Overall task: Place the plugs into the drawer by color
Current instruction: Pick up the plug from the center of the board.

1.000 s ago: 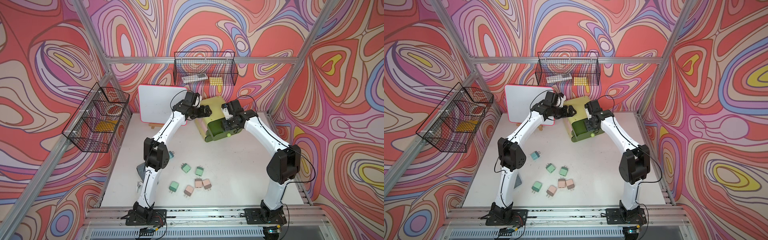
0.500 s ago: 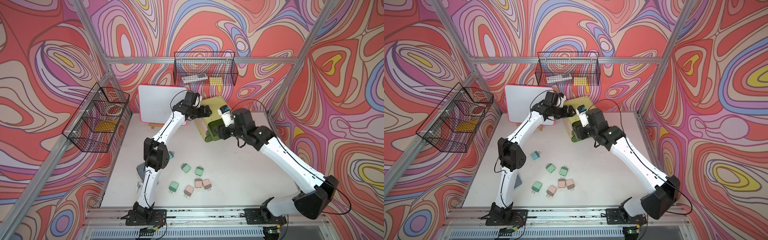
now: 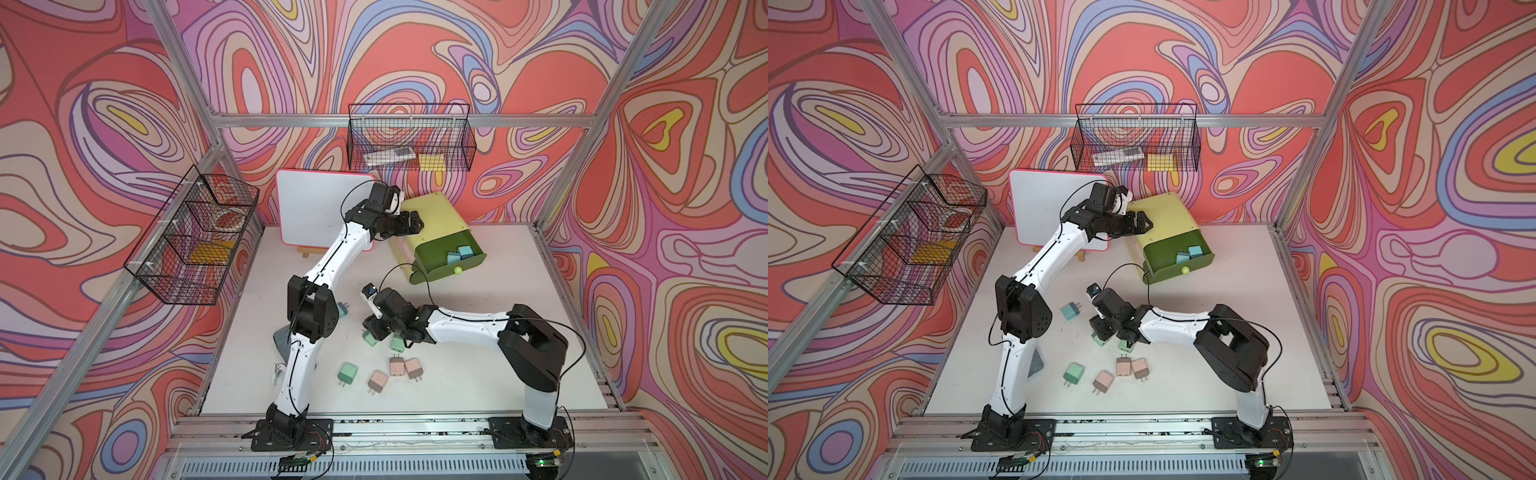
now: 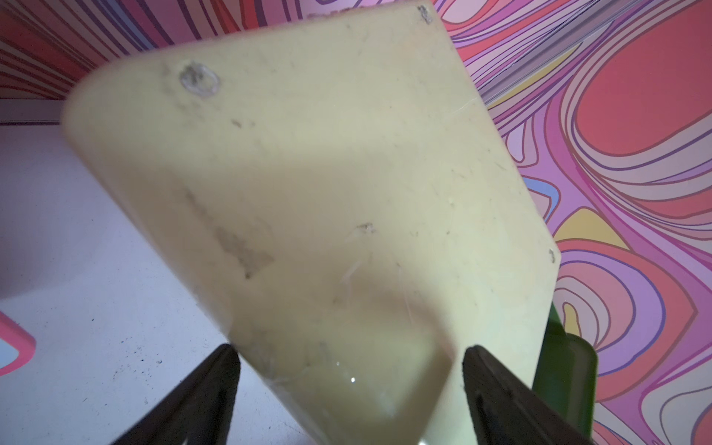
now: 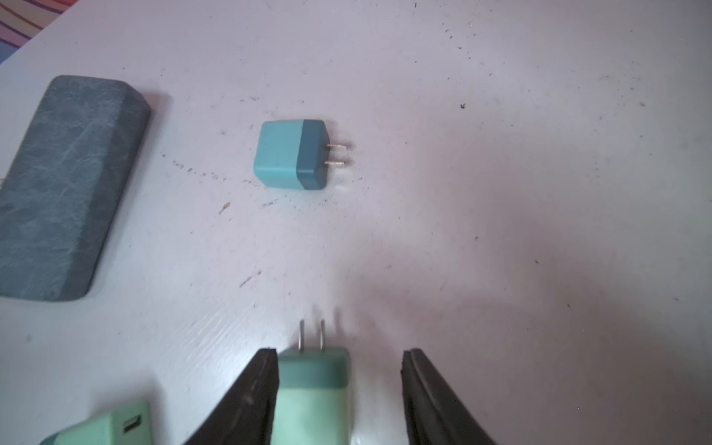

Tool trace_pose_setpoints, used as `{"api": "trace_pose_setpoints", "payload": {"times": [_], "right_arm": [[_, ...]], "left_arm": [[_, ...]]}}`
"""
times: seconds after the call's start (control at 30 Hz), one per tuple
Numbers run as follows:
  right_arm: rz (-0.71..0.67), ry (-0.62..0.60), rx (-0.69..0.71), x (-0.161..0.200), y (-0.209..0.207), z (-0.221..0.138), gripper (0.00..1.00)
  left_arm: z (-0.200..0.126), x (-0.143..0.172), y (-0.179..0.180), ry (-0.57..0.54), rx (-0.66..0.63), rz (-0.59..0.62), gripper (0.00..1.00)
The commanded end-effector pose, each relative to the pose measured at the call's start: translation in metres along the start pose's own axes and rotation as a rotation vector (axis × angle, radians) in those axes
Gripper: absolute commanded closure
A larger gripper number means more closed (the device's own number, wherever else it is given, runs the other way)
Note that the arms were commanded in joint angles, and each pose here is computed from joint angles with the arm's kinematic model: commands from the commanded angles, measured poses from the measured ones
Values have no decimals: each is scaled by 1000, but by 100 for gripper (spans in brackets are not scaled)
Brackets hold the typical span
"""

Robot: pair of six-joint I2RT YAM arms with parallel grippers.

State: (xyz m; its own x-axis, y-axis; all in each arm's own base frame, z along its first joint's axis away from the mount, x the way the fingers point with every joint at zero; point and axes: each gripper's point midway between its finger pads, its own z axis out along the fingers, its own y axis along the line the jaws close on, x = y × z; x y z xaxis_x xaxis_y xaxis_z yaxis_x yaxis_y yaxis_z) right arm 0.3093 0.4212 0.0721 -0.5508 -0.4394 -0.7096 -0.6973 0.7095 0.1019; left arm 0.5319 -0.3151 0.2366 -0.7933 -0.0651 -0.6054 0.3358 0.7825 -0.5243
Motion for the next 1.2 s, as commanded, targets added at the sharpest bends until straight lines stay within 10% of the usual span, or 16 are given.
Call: {"api": "trace_pose_setpoints", "payload": {"times": [0.0, 0.77, 1.17], "right_arm": [[-22, -143, 5, -41, 4, 19, 47], [-115, -74, 99, -66, 6, 118, 36], [-147, -33, 129, -53, 3, 106, 29]], "left_arm": [[-21, -16, -20, -47, 30, 41, 10], [-19, -14, -21, -44, 46, 26, 10], [-19, -14, -22, -45, 44, 31, 10]]}}
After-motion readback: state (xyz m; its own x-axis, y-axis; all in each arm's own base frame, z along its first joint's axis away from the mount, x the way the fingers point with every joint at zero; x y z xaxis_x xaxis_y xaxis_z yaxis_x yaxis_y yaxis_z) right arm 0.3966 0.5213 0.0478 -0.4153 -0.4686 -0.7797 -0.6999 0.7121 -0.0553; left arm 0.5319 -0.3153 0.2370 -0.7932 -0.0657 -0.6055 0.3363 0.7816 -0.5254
